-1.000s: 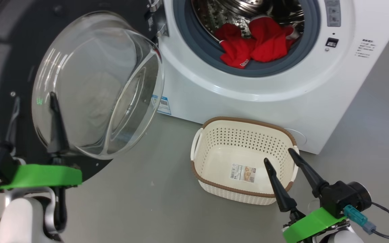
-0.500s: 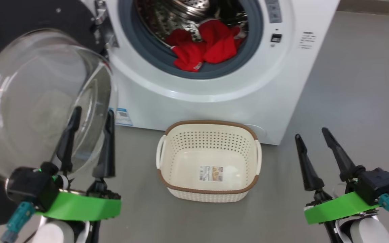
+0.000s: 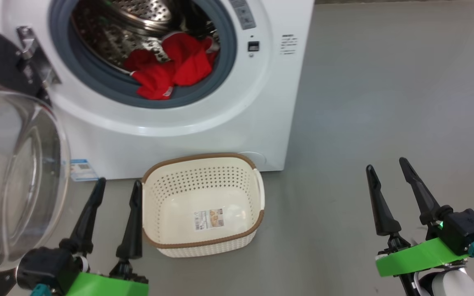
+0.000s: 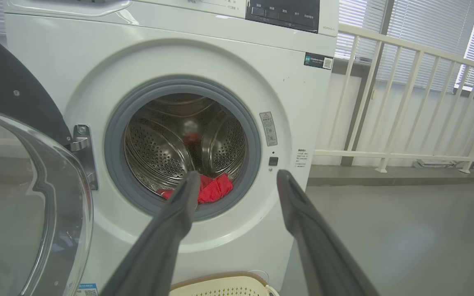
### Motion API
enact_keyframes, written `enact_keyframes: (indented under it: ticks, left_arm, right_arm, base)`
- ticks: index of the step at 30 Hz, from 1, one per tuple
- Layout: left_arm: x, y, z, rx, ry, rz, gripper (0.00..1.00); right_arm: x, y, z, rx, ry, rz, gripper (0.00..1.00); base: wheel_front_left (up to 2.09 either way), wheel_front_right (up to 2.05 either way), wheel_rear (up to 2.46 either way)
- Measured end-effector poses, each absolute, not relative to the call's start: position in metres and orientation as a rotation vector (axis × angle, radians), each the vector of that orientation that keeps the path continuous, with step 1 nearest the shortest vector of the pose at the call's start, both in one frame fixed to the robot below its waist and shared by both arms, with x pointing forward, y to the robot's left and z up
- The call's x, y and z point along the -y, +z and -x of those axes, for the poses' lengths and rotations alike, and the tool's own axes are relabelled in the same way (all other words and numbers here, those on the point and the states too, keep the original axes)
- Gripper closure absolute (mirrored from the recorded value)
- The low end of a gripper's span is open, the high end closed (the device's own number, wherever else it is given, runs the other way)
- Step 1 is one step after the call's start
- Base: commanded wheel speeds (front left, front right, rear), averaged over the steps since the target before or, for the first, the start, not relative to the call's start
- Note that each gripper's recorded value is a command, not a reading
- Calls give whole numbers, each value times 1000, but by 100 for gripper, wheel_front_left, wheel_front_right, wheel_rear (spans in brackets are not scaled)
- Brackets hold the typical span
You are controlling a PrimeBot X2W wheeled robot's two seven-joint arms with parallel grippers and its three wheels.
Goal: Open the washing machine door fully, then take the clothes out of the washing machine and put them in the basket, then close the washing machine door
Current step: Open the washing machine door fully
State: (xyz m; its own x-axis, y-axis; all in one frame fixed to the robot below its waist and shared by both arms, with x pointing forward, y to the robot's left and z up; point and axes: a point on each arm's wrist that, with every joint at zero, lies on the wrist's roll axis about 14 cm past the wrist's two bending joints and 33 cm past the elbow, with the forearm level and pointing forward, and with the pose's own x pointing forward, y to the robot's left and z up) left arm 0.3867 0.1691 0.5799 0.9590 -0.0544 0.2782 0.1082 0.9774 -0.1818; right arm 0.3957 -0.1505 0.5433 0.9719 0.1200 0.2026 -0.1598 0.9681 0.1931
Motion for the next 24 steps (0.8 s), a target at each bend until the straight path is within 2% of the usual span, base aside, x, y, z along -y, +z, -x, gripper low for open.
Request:
enact_keyframes:
  ticks: [9, 24]
  left_arm:
    - [-155, 555, -382, 201, -128, 220, 0]
    - [-165, 549, -368, 194, -89, 211, 0]
  right_arm:
    - [185, 543, -369, 199, 41, -196, 0]
    - [188, 543, -356, 202, 29, -199, 0]
  base:
    - [0, 0, 0]
    - [0, 0, 0]
